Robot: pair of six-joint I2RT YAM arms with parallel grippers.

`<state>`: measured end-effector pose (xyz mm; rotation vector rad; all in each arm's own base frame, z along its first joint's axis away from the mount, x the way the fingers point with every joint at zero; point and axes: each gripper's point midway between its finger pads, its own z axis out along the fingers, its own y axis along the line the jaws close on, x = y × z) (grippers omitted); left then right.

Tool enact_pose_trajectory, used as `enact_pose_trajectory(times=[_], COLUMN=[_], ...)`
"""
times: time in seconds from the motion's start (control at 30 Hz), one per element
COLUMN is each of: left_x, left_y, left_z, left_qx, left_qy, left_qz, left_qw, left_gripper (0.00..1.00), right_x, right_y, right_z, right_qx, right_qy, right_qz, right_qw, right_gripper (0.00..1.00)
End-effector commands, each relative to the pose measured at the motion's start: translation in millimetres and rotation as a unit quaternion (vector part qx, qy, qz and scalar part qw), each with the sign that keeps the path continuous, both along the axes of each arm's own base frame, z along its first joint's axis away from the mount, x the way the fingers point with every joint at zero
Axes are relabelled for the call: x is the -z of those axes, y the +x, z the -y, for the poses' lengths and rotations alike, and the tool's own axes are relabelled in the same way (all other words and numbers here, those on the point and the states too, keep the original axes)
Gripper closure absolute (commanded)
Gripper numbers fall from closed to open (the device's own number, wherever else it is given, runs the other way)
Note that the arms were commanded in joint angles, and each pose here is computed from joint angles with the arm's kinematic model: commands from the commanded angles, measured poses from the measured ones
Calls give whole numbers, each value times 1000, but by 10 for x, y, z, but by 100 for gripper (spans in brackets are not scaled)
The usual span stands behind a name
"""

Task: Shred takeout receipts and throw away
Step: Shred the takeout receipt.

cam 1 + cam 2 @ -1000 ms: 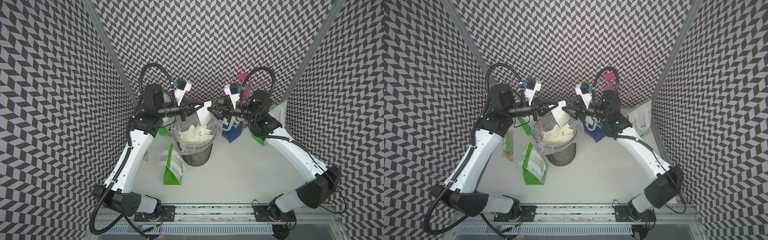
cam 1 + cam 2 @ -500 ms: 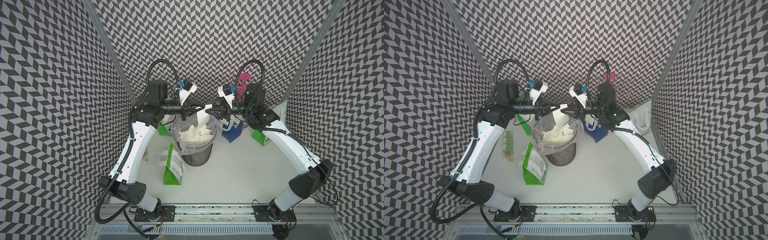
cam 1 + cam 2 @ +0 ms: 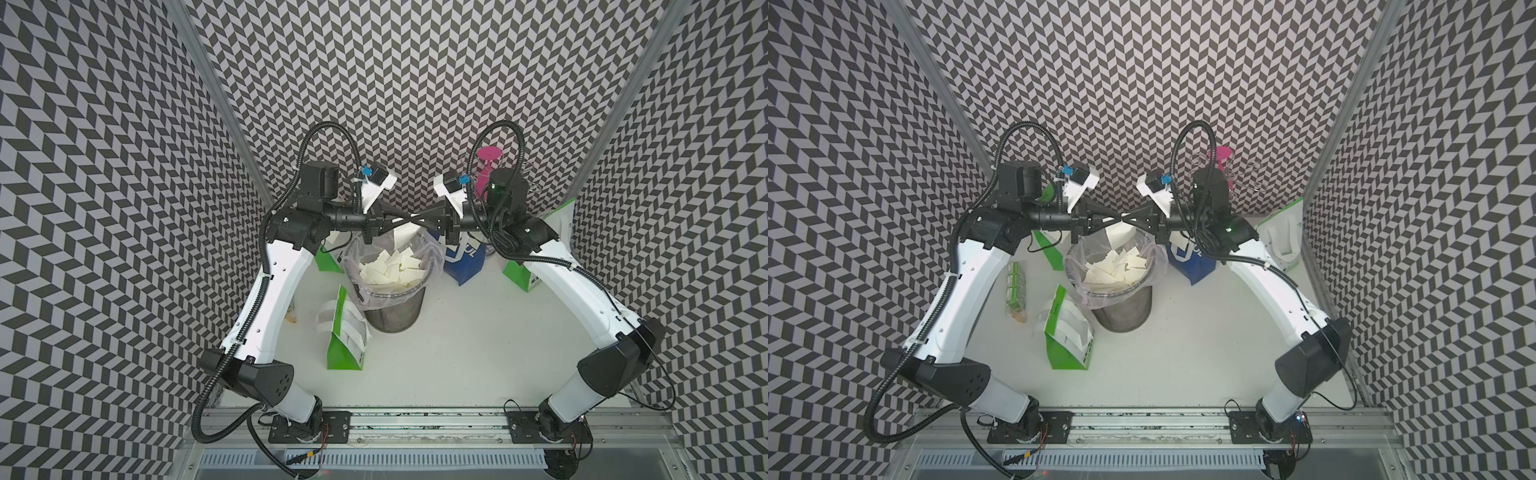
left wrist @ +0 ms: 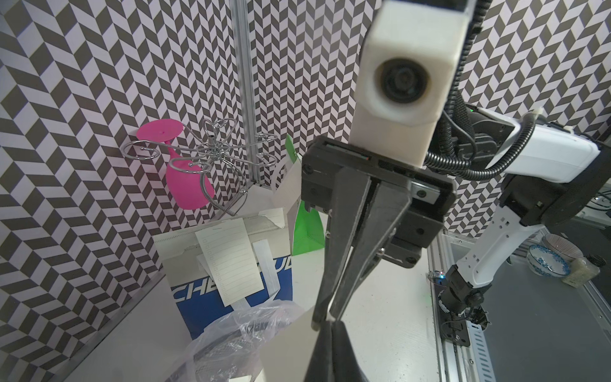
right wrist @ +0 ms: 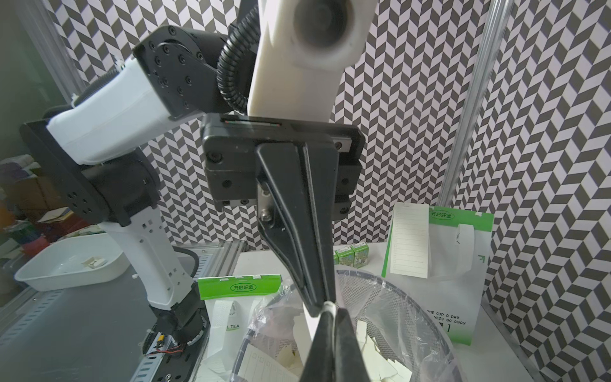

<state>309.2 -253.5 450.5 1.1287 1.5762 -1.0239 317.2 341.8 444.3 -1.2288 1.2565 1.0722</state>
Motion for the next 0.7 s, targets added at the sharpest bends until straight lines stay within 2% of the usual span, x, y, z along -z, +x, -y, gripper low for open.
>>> enact_pose_trajectory(times=[0.0, 0.17, 0.37, 0.53, 0.67], left_x=[-49, 17, 51, 176, 251], left_y=[-33, 96, 115, 253, 395], left_z=[2, -46, -54, -125, -194], left_qx=[-1, -51, -65, -109, -149], left_qy=[4, 12, 6, 27, 43], left_qz=[1, -29, -55, -68, -71], left_qw=[1000, 998, 996, 991, 985], left_gripper=[100, 100, 100, 100, 100], right_x=[-181, -337, -492, -573, -643], right_y=[-33, -121, -373, -524, -571], right_z=[-4, 122, 219, 259, 317], right_qx=[34, 87, 118, 128, 136], right_qy=[10, 45, 88, 101, 114], right_qz=[76, 161, 252, 292, 289], right_qw=[997, 982, 956, 942, 941], right_gripper=[100, 100, 100, 100, 100])
